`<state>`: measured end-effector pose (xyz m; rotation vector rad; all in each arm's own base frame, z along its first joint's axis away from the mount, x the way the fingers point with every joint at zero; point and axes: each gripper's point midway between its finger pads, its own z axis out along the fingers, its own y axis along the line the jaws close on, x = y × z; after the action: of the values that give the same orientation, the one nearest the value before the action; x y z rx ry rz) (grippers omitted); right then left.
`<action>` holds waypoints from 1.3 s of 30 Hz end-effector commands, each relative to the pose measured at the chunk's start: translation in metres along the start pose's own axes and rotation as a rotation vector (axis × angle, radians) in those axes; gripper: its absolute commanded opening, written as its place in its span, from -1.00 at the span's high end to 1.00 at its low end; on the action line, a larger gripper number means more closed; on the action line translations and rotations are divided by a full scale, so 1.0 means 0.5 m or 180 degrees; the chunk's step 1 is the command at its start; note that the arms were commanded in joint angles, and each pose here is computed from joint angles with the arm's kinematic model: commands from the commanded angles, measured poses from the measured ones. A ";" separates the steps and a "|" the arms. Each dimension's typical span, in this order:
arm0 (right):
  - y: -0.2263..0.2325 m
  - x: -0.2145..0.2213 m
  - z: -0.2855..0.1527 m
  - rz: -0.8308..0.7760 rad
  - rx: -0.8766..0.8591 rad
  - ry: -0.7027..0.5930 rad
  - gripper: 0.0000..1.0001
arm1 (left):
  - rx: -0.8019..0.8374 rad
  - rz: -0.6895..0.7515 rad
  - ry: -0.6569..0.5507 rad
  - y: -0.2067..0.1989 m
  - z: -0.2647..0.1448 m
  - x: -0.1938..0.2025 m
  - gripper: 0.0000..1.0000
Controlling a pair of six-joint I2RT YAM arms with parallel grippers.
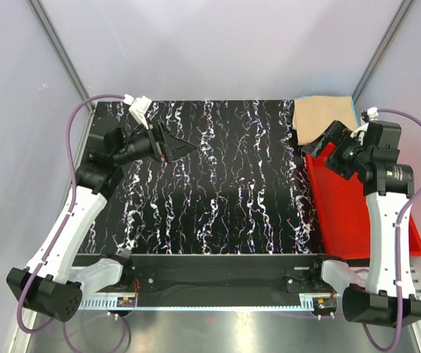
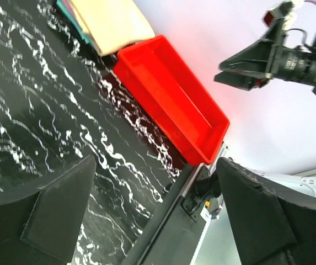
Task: Fold and stack the t-shirts
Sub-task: Reset both grippers
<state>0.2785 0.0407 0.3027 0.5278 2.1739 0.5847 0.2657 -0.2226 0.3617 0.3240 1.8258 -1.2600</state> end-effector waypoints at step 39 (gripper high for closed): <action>0.063 0.004 -0.085 -0.0078 -0.0469 -0.0365 -1.00 | -0.0129 0.0280 -0.0014 -0.032 -0.069 0.026 -0.97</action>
<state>0.2512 0.0533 0.3323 0.4882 2.0549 0.6589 0.2355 -0.2045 0.3385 0.3463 1.9088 -1.1573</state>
